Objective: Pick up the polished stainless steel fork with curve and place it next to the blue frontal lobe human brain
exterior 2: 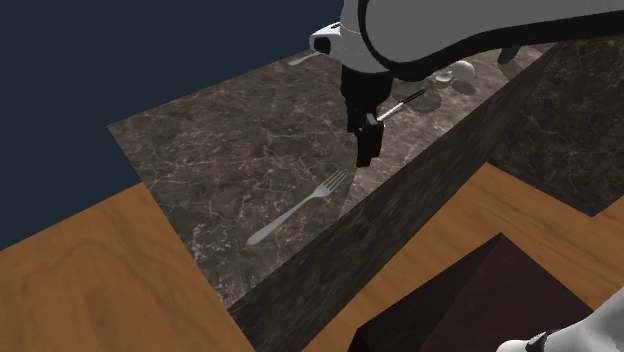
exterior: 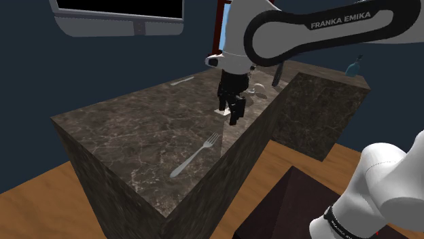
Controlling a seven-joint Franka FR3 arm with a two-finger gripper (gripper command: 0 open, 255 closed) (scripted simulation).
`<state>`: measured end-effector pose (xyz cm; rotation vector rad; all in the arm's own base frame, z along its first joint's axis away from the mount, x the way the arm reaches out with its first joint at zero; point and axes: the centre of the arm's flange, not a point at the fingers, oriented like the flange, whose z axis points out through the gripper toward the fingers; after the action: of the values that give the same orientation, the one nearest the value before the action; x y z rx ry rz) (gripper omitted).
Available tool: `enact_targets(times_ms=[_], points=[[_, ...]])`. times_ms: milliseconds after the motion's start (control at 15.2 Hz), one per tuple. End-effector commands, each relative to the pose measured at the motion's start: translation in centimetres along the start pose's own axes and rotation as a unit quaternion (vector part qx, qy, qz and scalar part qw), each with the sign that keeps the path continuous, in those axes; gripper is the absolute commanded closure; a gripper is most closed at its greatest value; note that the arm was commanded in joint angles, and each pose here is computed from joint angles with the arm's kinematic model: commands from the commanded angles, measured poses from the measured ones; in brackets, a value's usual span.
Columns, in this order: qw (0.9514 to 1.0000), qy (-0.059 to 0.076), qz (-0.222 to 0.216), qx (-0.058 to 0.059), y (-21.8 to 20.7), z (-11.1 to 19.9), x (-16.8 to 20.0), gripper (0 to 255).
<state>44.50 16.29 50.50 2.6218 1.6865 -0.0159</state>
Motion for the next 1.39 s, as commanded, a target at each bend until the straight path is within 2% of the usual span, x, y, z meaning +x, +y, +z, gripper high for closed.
enact_targets(times_ms=[0,132,330,858,1320], points=[[0.9982,-0.002,-0.059,-0.002,-0.5,1.3,2.3,0],[0.9933,-0.004,-0.115,-0.005,-1.2,2.7,4.5,0],[0.9799,-0.007,-0.199,-0.008,-2.7,4.7,7.7,0],[0.9793,-0.007,-0.202,-0.008,-2.6,8.8,7.8,0],[0.9793,-0.007,-0.202,-0.008,-2.6,8.8,7.8,0]])
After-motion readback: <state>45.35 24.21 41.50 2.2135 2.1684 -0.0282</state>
